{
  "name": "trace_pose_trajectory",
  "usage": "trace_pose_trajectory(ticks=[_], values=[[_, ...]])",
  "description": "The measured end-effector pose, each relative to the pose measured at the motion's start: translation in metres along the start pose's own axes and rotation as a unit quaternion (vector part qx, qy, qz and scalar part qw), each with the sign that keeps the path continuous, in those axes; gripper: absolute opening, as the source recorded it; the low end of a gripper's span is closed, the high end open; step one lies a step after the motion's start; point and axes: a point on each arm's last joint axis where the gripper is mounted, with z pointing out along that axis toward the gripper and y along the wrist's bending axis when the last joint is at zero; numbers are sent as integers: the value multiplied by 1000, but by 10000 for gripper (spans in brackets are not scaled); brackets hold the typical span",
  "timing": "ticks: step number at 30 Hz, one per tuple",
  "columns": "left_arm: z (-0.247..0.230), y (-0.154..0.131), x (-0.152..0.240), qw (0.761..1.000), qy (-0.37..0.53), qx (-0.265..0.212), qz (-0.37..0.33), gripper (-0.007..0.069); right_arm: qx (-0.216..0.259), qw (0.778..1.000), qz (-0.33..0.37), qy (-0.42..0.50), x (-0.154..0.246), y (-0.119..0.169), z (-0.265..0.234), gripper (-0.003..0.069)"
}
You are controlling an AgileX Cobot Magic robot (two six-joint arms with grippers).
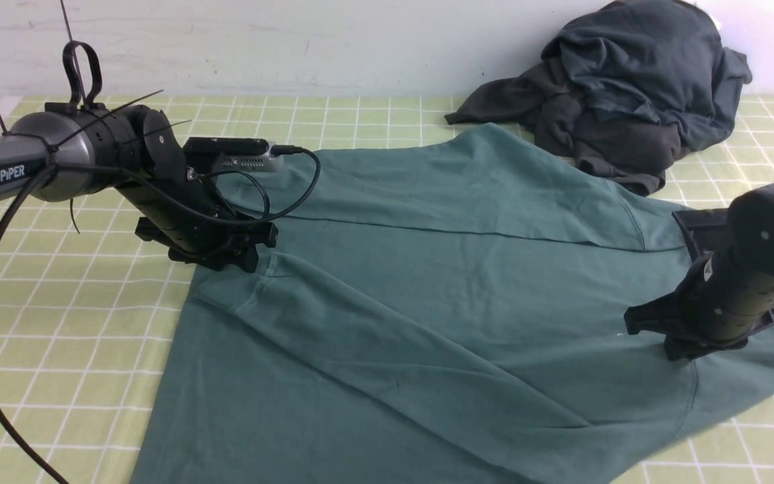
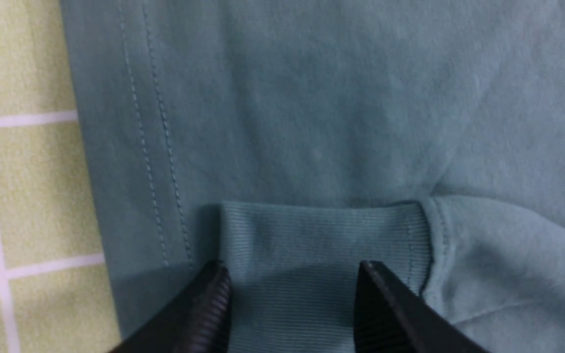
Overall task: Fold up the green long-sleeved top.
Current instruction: Use the left arm to clamp the cuff farthest from it
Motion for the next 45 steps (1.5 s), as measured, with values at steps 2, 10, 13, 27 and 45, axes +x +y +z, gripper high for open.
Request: trace_pose_trajectory(ticks=[2, 10, 13, 27, 45], values=[[0, 0, 0, 1000, 0, 0, 0, 336, 2, 1000, 2, -3, -1, 0, -1, 259], [0, 1, 0, 1000, 1, -3, 6, 209, 10, 1000, 6, 1, -3, 0, 7, 302], [1, 2, 0, 1000, 1, -5, 21, 85, 7, 1000, 9, -4, -5, 0, 7, 195], [-33, -4, -11, 998, -42, -1, 44, 16, 14, 998, 0, -58, -4, -11, -59, -6], [-24, 2, -24, 991, -118, -32, 58, 22, 38, 998, 4, -59, -3, -16, -62, -6]])
